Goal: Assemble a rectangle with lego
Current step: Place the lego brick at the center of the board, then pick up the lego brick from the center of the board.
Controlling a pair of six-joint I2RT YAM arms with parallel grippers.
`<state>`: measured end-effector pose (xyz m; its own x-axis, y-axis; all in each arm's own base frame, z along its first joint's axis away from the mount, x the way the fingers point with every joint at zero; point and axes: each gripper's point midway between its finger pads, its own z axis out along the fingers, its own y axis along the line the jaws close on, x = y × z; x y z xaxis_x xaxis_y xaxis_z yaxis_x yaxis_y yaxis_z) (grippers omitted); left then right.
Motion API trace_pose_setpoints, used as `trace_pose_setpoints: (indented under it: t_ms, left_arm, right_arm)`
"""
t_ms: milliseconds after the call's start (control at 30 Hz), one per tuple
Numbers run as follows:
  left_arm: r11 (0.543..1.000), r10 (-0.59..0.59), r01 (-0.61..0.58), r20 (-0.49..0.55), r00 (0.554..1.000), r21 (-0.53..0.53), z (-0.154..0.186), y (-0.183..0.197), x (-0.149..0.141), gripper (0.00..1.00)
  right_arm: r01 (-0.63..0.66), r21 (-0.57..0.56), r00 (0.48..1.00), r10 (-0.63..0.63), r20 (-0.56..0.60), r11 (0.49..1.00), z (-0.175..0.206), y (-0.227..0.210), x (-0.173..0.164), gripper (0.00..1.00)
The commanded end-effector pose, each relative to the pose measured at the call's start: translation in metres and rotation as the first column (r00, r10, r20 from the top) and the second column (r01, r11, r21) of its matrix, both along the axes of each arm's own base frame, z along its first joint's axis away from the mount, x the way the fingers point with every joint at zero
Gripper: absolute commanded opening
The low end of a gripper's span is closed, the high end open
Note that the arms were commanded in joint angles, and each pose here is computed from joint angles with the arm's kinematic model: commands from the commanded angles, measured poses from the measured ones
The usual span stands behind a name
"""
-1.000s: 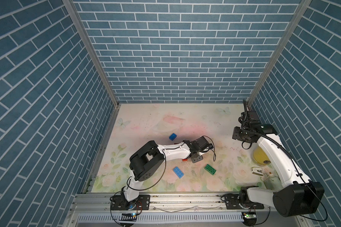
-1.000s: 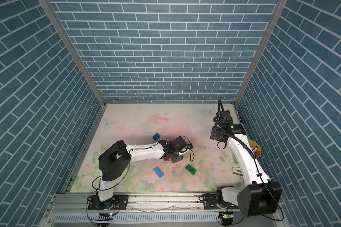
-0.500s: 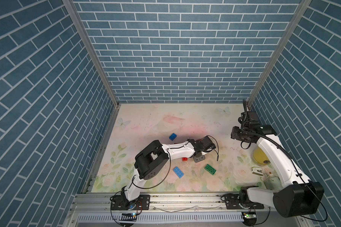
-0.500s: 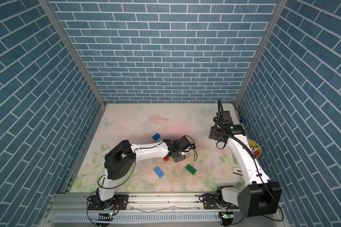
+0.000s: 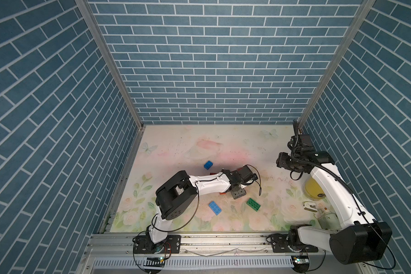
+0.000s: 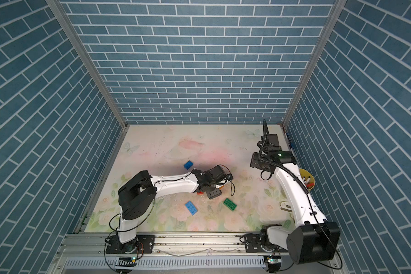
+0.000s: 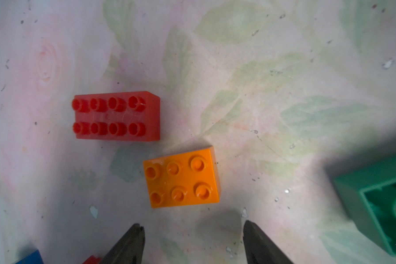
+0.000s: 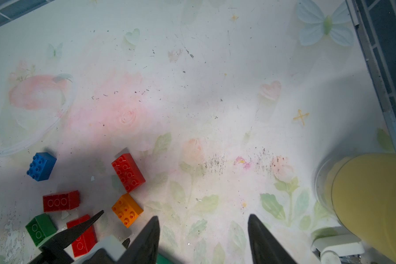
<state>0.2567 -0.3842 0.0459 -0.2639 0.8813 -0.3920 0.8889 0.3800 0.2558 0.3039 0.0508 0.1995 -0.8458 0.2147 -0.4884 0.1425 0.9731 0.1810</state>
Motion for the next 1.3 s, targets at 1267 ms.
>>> trace_pose_setpoints:
  t_ms: [1267]
  left_arm:
    - [0.374,0.556,-0.374,-0.117,0.823,-0.849,0.179,0.167,0.032,1.00]
  right_arm:
    - [-0.722,0.021,0.627,0.667,-0.402,0.692,-0.153,0.176,-0.045,0.57]
